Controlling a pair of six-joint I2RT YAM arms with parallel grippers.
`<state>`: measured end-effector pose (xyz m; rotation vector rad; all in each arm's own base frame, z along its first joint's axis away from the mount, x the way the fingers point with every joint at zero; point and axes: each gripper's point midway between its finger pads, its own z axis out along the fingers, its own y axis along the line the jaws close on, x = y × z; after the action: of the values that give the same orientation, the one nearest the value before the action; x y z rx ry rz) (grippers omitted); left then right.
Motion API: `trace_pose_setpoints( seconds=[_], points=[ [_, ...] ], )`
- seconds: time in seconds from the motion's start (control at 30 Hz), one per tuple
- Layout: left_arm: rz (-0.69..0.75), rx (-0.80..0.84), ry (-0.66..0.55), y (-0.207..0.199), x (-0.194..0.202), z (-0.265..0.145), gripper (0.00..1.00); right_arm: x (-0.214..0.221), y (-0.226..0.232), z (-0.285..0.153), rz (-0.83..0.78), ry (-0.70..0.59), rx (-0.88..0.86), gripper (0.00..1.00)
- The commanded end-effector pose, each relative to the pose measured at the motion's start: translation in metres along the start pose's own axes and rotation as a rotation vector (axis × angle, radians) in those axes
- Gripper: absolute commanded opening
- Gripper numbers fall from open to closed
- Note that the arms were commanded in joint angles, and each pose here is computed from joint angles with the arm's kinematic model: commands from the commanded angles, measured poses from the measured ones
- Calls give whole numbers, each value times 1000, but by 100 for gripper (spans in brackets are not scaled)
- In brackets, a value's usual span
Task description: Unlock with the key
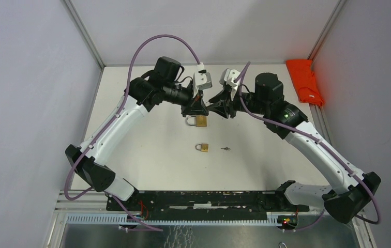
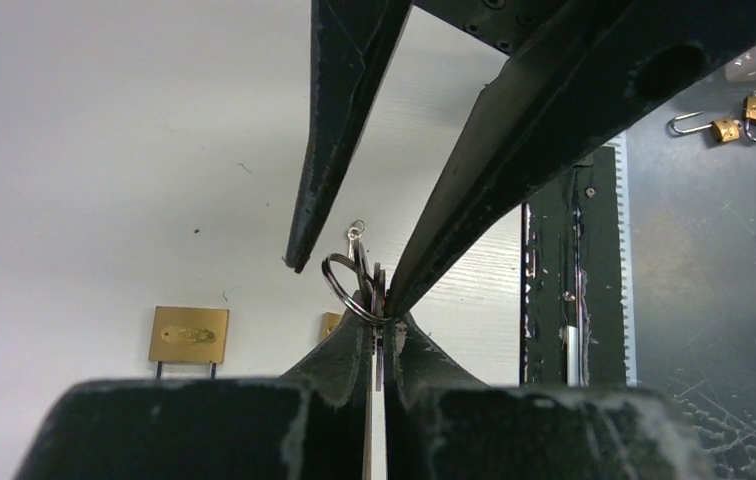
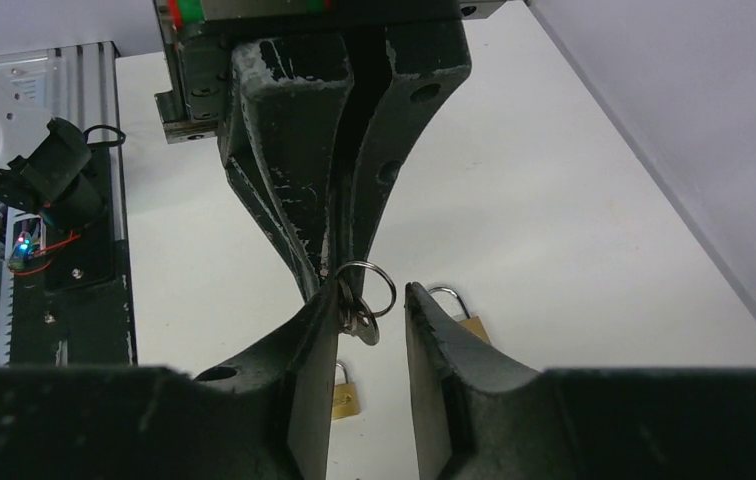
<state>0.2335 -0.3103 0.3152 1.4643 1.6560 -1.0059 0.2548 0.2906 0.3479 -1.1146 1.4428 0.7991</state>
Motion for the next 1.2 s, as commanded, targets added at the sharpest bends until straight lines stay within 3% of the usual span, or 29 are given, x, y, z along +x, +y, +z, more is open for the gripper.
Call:
trace_pose_setpoints(
  seconds=[0.0,0.3,0.67,0.87,1.03,1.17],
  points=[
    [80,76,-69,-19,-19,0,2,-3,-1,11,10,-30,-32,34],
    [107,47,-90,-19,-26,-5,2,19,11,16,37,-1,-98,0],
    [115,45,-108,-19,-29,-6,4,24,5,10,38,7,-35,0],
    [121,51,-112,-22,-30,-8,19,24,5,6,33,11,-20,0],
    [130,45,-114,-23,-30,-10,18,24,2,3,28,21,2,0],
    [133,47,-115,-24,-30,-10,9,23,2,1,28,17,7,0]
  ],
)
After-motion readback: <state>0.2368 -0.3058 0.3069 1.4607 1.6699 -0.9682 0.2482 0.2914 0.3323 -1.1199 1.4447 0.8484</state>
